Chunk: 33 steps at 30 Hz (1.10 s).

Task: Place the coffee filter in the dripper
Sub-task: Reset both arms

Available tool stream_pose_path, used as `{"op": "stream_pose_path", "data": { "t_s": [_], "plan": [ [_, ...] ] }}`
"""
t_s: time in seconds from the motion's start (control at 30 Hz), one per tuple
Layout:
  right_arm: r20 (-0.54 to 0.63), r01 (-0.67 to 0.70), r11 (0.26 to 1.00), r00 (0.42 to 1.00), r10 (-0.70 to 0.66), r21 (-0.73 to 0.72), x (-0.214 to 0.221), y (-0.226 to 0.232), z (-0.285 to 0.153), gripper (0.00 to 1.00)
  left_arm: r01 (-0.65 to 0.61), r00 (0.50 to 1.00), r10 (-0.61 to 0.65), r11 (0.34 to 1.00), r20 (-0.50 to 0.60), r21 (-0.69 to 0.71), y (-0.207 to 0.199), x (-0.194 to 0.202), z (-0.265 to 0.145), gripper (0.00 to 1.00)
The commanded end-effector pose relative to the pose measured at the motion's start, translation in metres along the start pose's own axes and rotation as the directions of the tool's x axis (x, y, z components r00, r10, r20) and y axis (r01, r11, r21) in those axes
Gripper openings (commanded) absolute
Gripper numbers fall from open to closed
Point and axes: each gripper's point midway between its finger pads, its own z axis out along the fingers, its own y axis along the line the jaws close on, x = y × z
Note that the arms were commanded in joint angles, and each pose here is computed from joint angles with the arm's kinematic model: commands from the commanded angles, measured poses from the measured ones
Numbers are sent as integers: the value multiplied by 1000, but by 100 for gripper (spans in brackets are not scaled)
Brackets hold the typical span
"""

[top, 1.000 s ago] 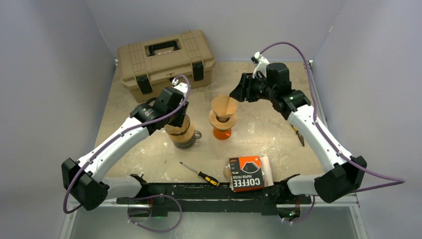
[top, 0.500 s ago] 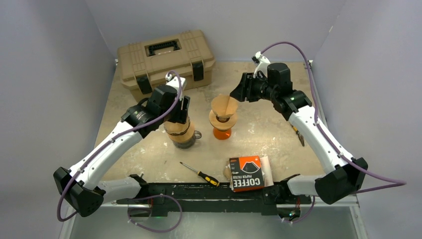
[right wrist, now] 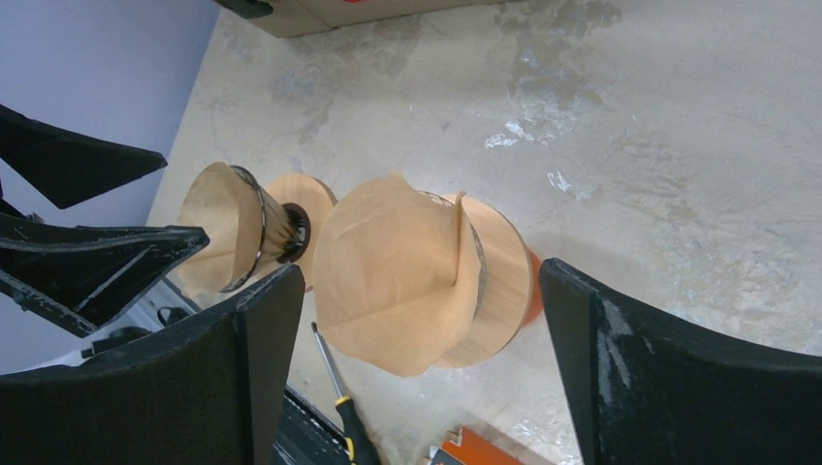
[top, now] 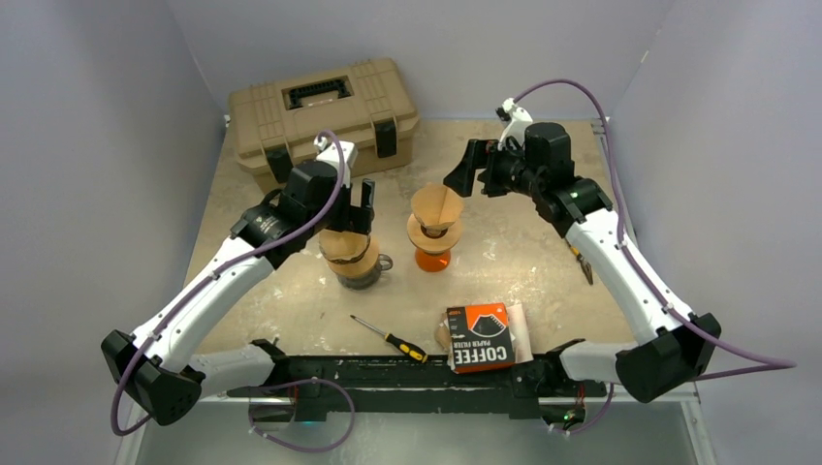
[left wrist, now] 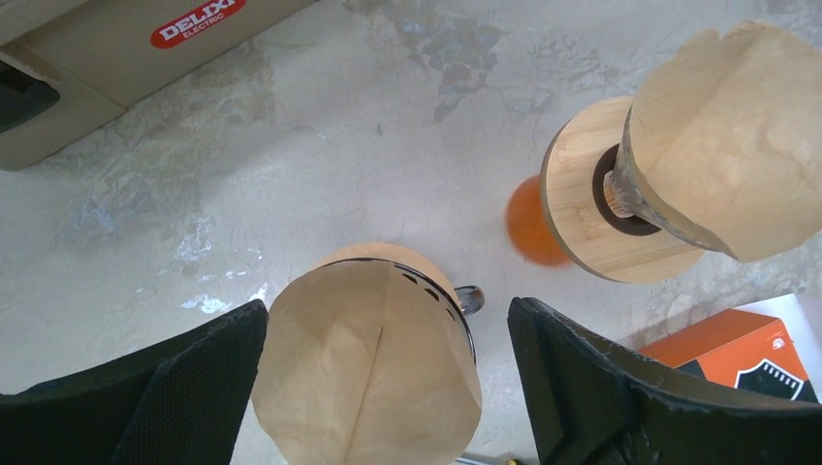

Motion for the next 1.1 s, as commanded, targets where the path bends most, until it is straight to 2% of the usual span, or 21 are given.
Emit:
{"op": "stream_pose_path", "data": {
  "t_s": [0.0, 0.37, 0.6, 0.73, 0.97, 1.07],
  "plan": [
    [88, 27, 1000, 996, -28, 13, -20, 3, -13, 99, 54, 993, -60, 997, 97, 61, -6, -28, -8, 98],
    [103, 20, 998, 994, -26, 62, -22, -6, -13, 99, 117, 981, -136, 983, 135, 138, -3, -40, -2, 99],
    [116, -21, 980, 993, -2, 198, -20, -39, -8, 99, 154, 968, -175, 980, 179, 123, 19, -51, 3, 99],
    [139, -64, 960, 990, 26, 272, -21, -67, -14, 99, 187, 955, -203, 978, 217, 93, 45, -58, 0, 99],
    [266, -155, 916, 962, 55, 371, -23, -118, -39, 99, 296, 909, -275, 955, 313, -20, 110, -55, -6, 99],
    [338, -205, 870, 940, 46, 449, -14, -145, -48, 99, 329, 889, -278, 940, 363, -86, 130, -45, -7, 99]
  ]
}}
